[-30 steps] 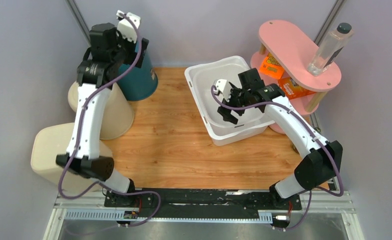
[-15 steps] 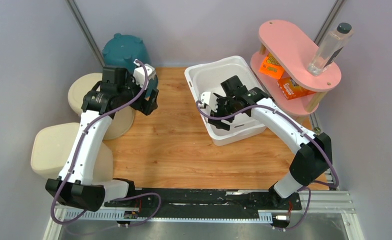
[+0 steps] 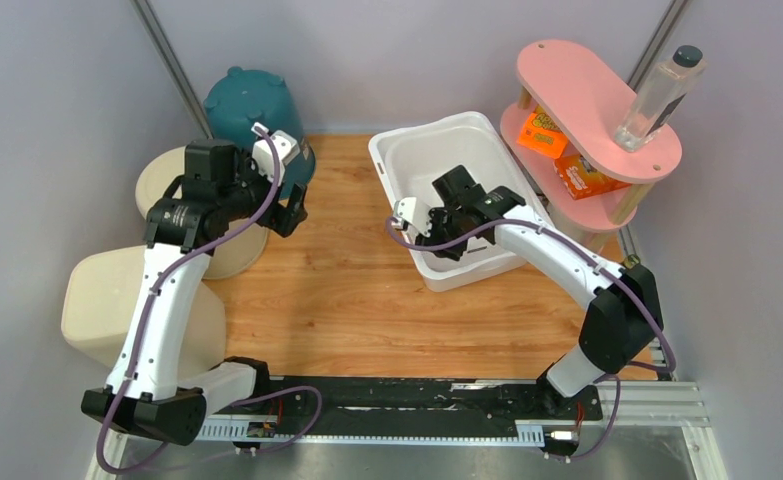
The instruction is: Turn the large container upside down
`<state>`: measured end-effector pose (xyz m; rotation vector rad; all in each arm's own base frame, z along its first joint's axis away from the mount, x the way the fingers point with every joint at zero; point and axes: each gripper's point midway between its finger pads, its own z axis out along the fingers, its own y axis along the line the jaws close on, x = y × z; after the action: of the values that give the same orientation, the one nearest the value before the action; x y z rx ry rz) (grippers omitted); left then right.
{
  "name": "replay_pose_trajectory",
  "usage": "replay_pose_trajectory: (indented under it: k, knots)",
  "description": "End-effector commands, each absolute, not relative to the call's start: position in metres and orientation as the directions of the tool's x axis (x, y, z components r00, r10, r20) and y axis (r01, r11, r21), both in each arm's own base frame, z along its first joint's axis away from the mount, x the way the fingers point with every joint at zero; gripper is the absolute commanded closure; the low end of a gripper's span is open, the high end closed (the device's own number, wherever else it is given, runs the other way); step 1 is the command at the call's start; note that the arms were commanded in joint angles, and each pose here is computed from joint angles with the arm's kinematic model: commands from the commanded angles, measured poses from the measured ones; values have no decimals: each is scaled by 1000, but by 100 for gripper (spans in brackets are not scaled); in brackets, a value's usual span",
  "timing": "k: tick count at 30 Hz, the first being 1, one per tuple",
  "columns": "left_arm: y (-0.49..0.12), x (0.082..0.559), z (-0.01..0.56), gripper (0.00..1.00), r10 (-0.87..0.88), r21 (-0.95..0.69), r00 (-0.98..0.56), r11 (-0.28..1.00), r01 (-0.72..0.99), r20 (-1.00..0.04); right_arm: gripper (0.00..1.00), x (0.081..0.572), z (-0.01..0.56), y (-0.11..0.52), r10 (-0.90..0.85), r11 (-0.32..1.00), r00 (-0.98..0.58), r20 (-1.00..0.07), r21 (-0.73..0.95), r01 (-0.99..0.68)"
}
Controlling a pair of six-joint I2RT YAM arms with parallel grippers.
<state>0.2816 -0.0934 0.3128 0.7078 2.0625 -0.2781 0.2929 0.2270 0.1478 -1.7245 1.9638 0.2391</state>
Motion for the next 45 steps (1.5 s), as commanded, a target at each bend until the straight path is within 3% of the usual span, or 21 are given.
replay_pose_trajectory:
  k: [1,11,23,29,45]
  knots:
    - [-94,285,315,8,379,74,-414,805,589,-828,66,304,193,236,-838,215,-13,-546,-308,-927]
    - [-99,299,319,8,373,65,-408,799,598,-834,100,340,264,239,-823,298,12,-568,-449,-843]
    - [-103,308,333,8,369,69,-386,792,607,-846,100,388,400,247,-723,464,137,-677,-624,-629]
    - [-103,305,338,8,379,86,-365,785,614,-850,100,387,471,252,-629,538,258,-733,-650,-536]
    - [-91,293,353,8,392,142,-337,805,576,-856,100,350,562,301,-308,571,484,-819,-566,-594]
